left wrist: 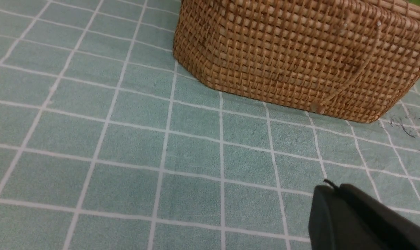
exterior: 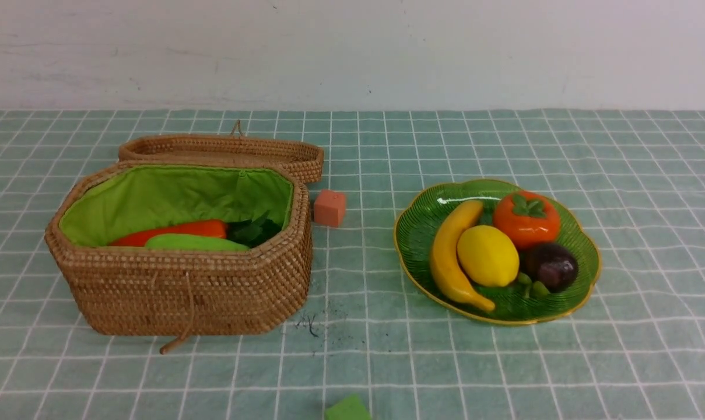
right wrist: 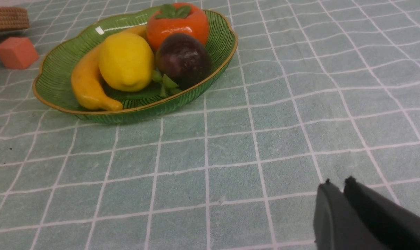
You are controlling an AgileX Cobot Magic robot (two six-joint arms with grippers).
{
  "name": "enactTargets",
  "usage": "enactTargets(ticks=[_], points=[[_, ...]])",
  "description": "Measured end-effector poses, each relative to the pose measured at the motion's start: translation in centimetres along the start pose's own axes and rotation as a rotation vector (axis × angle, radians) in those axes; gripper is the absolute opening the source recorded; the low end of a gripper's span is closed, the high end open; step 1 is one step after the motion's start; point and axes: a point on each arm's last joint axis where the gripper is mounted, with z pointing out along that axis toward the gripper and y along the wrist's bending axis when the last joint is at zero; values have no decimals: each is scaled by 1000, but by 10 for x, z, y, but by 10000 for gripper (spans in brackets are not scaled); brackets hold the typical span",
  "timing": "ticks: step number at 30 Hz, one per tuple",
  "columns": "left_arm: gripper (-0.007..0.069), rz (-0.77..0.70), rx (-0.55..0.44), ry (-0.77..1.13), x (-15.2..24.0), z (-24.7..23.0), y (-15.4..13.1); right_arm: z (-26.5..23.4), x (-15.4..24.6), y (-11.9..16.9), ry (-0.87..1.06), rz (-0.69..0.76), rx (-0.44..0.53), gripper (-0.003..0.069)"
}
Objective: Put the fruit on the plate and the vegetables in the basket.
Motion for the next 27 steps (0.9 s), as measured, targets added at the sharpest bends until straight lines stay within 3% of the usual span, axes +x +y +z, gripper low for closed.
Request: enactTargets(ticks=[27], points=[[-2,-1,0,0,0,0,0,0,0,0,0,0,0,55]])
